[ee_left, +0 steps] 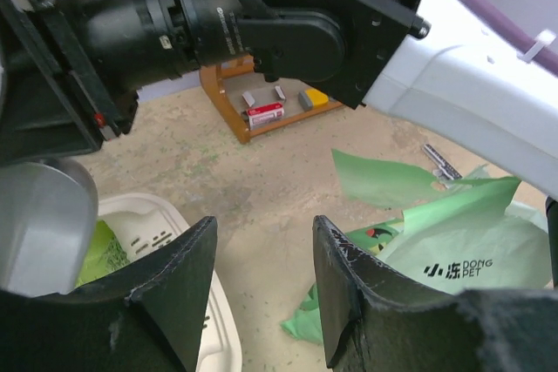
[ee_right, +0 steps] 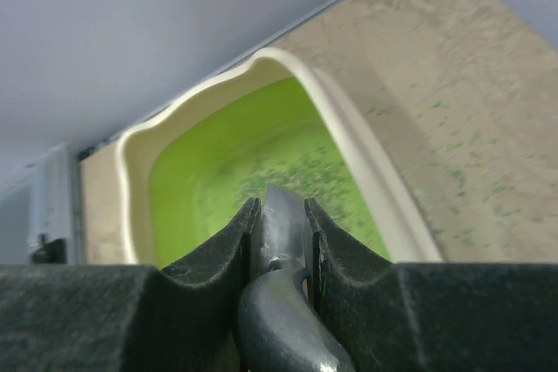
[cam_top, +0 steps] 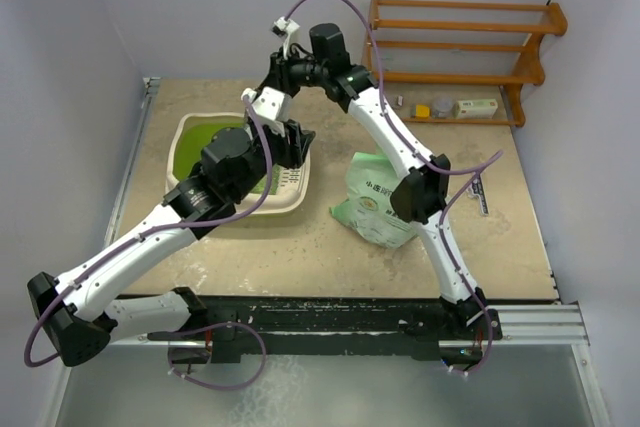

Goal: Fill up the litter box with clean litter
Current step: Pour the cat litter into the litter box.

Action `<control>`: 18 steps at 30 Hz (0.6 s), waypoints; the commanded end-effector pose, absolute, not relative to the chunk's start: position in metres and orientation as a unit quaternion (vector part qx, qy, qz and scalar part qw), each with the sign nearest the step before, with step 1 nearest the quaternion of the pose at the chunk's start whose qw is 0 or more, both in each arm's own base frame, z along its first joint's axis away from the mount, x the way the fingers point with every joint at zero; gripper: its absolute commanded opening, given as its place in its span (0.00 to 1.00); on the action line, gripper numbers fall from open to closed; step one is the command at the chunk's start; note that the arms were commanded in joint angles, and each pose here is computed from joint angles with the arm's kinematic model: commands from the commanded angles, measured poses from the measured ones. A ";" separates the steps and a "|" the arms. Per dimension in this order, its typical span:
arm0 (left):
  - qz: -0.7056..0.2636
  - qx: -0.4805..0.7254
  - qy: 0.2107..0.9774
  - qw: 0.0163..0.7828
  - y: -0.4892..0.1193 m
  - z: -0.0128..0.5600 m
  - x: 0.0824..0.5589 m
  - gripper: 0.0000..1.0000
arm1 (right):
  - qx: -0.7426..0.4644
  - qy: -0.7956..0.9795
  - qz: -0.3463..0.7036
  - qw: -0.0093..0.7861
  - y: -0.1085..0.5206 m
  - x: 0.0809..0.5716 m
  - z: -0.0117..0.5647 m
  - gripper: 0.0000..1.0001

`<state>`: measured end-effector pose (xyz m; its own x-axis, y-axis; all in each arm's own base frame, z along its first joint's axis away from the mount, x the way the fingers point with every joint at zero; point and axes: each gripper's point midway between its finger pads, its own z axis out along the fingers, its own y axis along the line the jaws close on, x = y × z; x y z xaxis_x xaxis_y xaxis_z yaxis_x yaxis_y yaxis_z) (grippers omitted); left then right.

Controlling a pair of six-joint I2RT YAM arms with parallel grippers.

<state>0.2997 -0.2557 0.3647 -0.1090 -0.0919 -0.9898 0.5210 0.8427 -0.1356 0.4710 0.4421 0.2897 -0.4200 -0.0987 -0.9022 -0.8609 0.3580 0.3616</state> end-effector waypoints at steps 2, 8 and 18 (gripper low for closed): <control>-0.266 0.140 0.686 0.662 -0.258 0.373 0.294 0.46 | -0.369 0.641 0.358 0.570 0.432 0.503 0.352 0.00; -0.259 0.140 0.692 0.659 -0.254 0.367 0.292 0.45 | -0.378 0.628 0.311 0.605 0.429 0.516 0.354 0.00; -0.235 0.166 0.703 0.651 -0.251 0.363 0.291 0.55 | -0.344 0.656 0.221 0.634 0.351 0.510 0.409 0.00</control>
